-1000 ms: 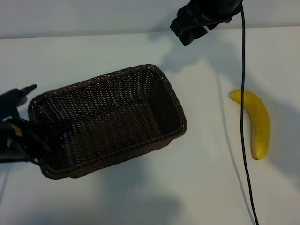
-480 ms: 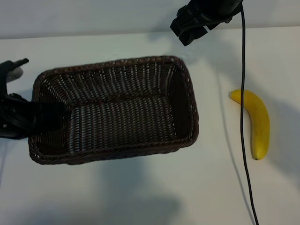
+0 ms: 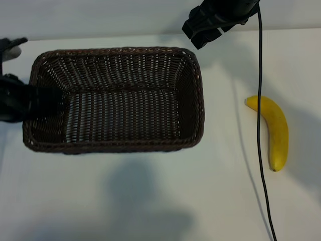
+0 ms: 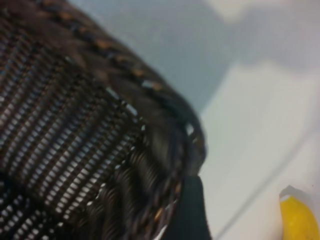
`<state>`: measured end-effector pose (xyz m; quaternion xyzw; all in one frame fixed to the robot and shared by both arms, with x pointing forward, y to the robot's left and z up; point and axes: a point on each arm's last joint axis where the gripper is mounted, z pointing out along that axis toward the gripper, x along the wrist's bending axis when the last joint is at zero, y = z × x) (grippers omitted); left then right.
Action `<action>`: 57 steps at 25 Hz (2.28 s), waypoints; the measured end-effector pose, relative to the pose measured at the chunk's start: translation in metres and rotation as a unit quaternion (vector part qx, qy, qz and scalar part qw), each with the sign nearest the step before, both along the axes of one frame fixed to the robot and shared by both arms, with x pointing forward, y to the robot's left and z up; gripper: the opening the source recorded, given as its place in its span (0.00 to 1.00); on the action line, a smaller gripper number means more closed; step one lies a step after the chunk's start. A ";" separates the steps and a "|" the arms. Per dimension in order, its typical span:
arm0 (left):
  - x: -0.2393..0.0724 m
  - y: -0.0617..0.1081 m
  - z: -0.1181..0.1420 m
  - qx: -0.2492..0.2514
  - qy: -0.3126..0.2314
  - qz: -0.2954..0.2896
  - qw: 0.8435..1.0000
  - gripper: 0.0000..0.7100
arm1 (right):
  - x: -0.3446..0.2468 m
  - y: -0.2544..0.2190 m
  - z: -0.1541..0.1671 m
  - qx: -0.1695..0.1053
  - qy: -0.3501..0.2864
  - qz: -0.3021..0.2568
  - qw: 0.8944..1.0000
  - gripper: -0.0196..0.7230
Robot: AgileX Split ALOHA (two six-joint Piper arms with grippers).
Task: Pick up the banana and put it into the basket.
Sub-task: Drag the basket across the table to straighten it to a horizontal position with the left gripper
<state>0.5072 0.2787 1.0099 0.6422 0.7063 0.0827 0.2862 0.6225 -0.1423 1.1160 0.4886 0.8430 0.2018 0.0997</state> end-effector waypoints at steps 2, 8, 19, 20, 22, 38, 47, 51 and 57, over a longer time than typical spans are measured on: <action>0.010 0.000 0.000 0.000 0.000 -0.001 1.000 0.21 | 0.000 0.000 0.000 0.000 0.000 0.000 1.000 0.83; 0.027 -0.001 -0.005 0.001 0.006 -0.001 1.000 0.21 | 0.000 0.000 0.000 0.000 0.001 0.000 1.000 0.83; 0.053 -0.027 -0.045 0.003 0.025 -0.019 0.999 0.21 | 0.000 0.000 0.000 0.002 0.001 0.000 1.000 0.83; 0.054 -0.028 -0.049 0.002 0.028 -0.017 0.999 0.21 | 0.000 0.000 0.000 0.002 0.001 0.000 1.000 0.83; 0.056 -0.028 -0.055 0.002 0.033 -0.015 0.999 0.21 | 0.000 0.000 0.000 0.002 0.001 0.000 1.000 0.83; 0.061 -0.028 -0.066 0.004 0.036 -0.012 0.999 0.21 | -0.001 0.001 0.000 0.008 0.004 0.000 1.000 0.83; 0.063 -0.028 -0.079 0.003 0.054 -0.009 0.999 0.21 | -0.001 0.002 0.000 0.009 0.004 0.000 1.000 0.83; 0.063 -0.028 -0.079 0.003 0.054 -0.009 0.999 0.21 | -0.001 0.002 0.000 0.009 0.004 0.000 1.000 0.83; 0.062 -0.028 -0.079 0.002 0.056 -0.009 0.998 0.21 | -0.001 0.002 0.000 0.010 0.004 0.001 1.000 0.83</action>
